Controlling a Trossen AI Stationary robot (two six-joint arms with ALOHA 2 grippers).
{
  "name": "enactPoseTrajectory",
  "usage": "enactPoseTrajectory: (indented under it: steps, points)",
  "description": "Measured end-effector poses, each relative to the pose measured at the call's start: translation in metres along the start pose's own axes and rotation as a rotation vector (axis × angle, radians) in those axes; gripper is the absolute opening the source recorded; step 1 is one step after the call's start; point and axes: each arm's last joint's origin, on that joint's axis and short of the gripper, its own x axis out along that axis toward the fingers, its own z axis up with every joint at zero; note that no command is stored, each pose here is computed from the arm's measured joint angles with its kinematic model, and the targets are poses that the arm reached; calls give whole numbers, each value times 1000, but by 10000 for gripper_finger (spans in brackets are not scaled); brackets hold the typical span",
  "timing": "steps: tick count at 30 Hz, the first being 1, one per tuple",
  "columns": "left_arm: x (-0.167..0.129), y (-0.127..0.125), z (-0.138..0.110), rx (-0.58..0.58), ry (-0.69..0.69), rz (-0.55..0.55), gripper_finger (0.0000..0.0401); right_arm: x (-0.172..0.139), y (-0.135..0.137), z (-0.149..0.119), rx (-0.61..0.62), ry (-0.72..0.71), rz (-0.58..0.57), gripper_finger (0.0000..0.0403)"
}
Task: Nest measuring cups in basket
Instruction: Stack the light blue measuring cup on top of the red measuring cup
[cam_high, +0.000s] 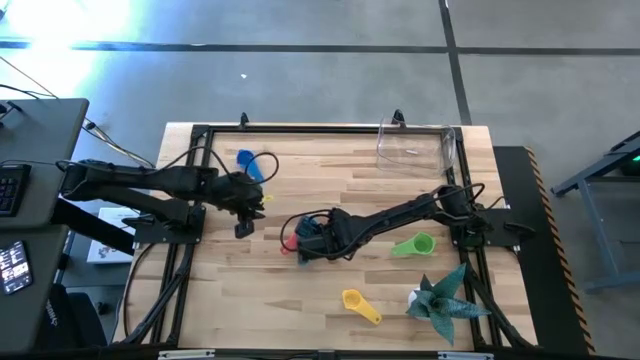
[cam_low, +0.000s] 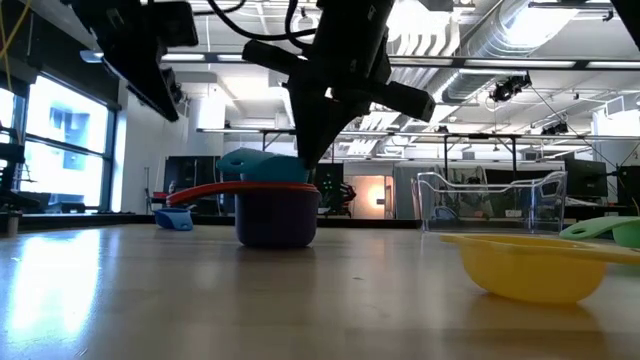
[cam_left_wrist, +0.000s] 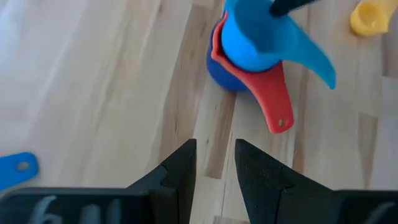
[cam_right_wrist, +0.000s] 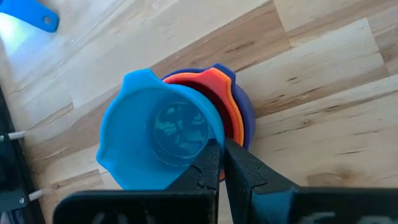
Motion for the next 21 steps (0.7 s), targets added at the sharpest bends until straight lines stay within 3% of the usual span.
enactPoseTrajectory:
  steps: [7,21]
  points:
    - [31,2,-12,-29,38,-24,101,-6,2,1,1,-6,14,1]
    - [76,-4,-7,-45,87,-183,101,-16,7,3,-8,-44,21,1]
